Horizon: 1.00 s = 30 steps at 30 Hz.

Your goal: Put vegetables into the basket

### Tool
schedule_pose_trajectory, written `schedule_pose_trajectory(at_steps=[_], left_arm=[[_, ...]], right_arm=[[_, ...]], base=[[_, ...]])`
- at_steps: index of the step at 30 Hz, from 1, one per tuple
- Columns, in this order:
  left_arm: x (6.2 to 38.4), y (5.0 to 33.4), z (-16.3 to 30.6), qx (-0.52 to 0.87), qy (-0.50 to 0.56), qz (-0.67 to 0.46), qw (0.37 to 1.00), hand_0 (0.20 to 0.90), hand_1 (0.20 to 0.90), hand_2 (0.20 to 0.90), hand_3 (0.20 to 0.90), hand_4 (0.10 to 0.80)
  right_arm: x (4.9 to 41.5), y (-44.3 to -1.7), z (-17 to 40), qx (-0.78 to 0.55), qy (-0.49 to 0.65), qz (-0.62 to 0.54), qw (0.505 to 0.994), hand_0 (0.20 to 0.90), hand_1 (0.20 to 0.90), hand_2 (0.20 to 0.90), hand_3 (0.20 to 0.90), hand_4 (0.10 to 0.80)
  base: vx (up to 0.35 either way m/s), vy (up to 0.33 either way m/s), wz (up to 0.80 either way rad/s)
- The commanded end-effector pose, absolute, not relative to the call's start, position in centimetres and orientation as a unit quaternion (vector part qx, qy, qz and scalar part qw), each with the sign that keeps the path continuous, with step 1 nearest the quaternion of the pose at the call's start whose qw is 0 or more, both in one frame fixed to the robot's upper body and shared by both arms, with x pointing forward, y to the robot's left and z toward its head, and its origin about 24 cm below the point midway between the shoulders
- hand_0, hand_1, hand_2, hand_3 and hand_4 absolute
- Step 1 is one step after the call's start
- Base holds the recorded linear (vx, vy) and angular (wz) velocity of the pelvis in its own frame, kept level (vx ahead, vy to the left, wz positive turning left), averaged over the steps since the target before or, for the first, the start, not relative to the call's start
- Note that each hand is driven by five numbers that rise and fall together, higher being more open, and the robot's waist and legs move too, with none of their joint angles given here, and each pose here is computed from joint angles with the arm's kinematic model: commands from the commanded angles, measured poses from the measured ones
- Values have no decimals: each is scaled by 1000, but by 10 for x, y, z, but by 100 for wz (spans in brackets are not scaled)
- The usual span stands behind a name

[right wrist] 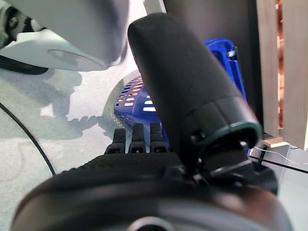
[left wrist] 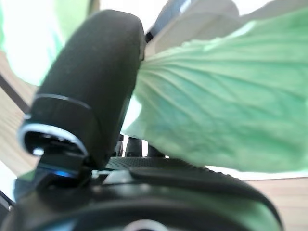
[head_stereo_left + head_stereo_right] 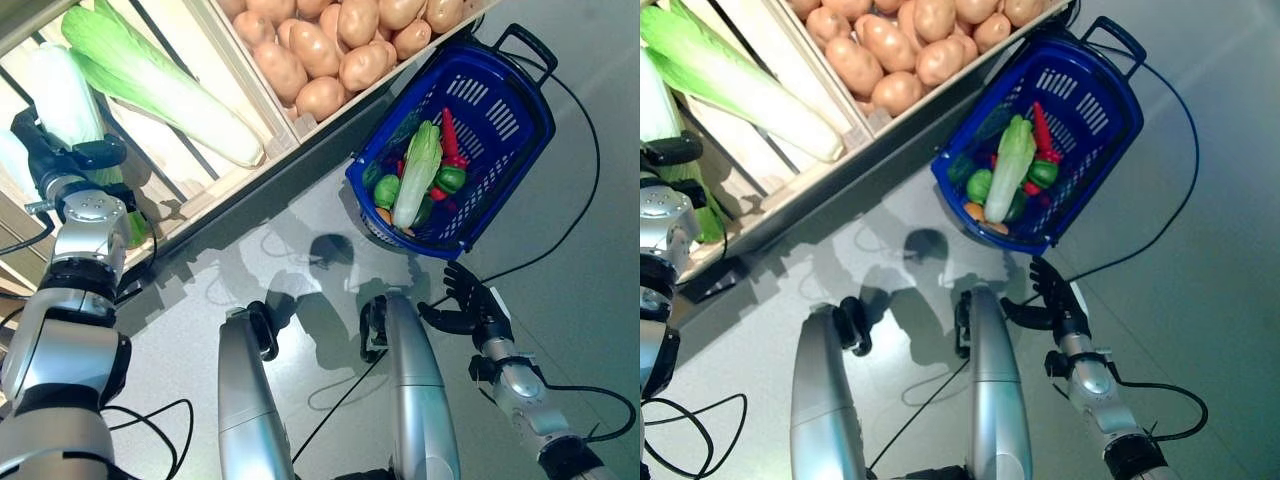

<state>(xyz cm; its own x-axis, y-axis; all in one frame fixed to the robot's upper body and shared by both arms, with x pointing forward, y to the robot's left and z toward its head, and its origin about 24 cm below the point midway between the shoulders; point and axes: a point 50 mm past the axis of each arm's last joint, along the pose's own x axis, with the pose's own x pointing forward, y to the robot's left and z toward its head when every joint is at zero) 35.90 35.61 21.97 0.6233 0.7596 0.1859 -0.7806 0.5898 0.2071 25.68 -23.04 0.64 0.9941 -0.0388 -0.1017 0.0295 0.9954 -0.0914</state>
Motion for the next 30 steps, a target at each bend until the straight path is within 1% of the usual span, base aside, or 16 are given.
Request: schedule_pose_trajectory(at_steps=[1,4,9,16,19,20,23,30], left_arm=[[351,364,267,130,-131,438,880,300,300,300,300,400],[347,370,254,128,-122,432,885,300,300,300,300,400],[335,383,220,164,-82,419,889,300,300,300,300,400],[314,380,176,211,-84,393,891,300,300,300,300,400],[305,366,171,273,-144,382,871,300,300,300,300,400],[301,359,165,270,-161,366,876,300,300,300,300,400],[297,346,159,245,-189,330,892,300,300,300,300,400],[294,289,133,140,-240,187,942,300,300,300,300,400]], right_arm=[[266,-224,51,-31,-75,-8,997,900,900,900,900,800],[263,-222,49,-24,-72,-6,997,900,900,900,900,800],[260,-220,45,-20,-58,3,998,900,900,900,900,800],[258,-210,44,3,-59,11,998,900,900,900,900,800],[259,-201,47,28,-71,29,997,900,900,900,900,800],[259,-199,47,52,-72,40,995,900,900,900,900,800],[258,-193,48,88,-84,64,991,900,900,900,900,800],[261,-178,60,151,-126,155,968,900,900,900,900,800]], base=[[0,0,0],[65,-28,-3],[104,-39,-3],[87,-41,0],[111,-74,-2],[108,-79,-5],[29,-80,-1],[29,-86,5]])
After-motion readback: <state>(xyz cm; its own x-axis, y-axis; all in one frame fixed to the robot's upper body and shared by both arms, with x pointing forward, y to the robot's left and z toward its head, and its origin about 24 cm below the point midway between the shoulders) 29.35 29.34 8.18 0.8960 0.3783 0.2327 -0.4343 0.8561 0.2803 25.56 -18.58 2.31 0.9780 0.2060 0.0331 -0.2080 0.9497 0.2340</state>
